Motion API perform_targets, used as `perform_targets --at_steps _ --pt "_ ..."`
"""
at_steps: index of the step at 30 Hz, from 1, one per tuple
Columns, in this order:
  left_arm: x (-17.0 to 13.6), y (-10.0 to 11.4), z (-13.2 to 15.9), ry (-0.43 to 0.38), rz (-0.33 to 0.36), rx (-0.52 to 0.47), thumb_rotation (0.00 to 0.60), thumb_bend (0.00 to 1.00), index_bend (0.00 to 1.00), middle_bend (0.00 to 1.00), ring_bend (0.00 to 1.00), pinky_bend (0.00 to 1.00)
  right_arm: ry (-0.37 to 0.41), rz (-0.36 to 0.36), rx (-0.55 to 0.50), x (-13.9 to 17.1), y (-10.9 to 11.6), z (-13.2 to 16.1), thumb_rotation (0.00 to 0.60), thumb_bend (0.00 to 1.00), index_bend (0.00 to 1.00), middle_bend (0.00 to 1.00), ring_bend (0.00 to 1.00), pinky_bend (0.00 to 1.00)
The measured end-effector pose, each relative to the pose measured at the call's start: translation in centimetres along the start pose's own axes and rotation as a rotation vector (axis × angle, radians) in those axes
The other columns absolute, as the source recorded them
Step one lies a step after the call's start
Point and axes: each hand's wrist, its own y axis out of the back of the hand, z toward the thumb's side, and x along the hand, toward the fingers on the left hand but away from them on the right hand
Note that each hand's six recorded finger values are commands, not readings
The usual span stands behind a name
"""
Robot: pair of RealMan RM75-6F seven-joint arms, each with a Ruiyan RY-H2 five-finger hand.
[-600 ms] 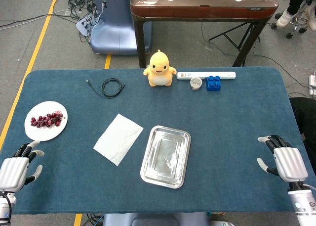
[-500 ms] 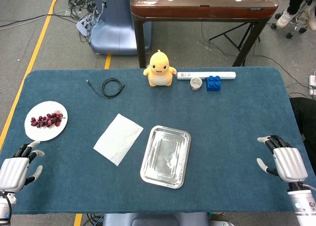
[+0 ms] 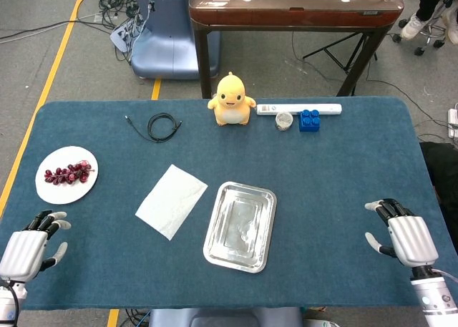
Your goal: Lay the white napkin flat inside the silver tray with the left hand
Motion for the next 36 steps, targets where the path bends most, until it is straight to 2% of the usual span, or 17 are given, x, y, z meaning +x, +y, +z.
perform_targets --at_steps 4,8,13,19,24,28,36 --pt "0.2 -0.7 1.3 -0.054 -0.012 -0.005 0.6 0.18 0.39 0.19 0.09 0.29 -0.005 0.001 -0.001 0.0 0.0 -0.1 0.6 0.28 0.3 0.31 0.2 0.38" --pt "0.8 -2.0 2.9 -0.117 -0.044 -0.01 0.6 0.14 0.39 0.16 0.06 0.24 -0.006 0.002 -0.001 0.1 0.0 -0.1 0.6 0.28 0.3 0.31 0.2 0.38" --pt "2.0 -3.6 5.3 -0.21 -0.068 -0.017 0.6 0.13 0.38 0.14 0.03 0.2 -0.008 -0.003 -0.003 0.1 0.1 -0.1 0.6 0.28 0.32 0.31 0.2 0.38" --pt "3.4 -4.4 7.6 -0.294 -0.045 -0.038 0.6 0.13 0.36 0.05 0.0 0.18 -0.008 0.0 -0.001 0.1 0.1 -0.1 0.6 0.28 0.32 0.31 0.2 0.38" --pt "4.5 -4.6 9.0 -0.335 -0.037 -0.043 0.6 0.13 0.35 0.04 0.0 0.18 -0.013 0.002 -0.001 0.0 0.0 -0.3 0.6 0.28 0.32 0.31 0.2 0.38" --pt "5.2 -5.2 9.8 -0.358 -0.058 -0.031 0.6 0.13 0.35 0.04 0.0 0.18 -0.015 0.0 -0.003 0.0 0.1 -0.3 0.6 0.28 0.32 0.31 0.2 0.38" --pt "6.5 -6.6 11.7 -0.418 -0.074 -0.008 0.6 0.13 0.41 0.04 0.0 0.18 -0.019 -0.01 -0.009 0.0 0.4 -0.5 0.6 0.28 0.33 0.32 0.2 0.38"
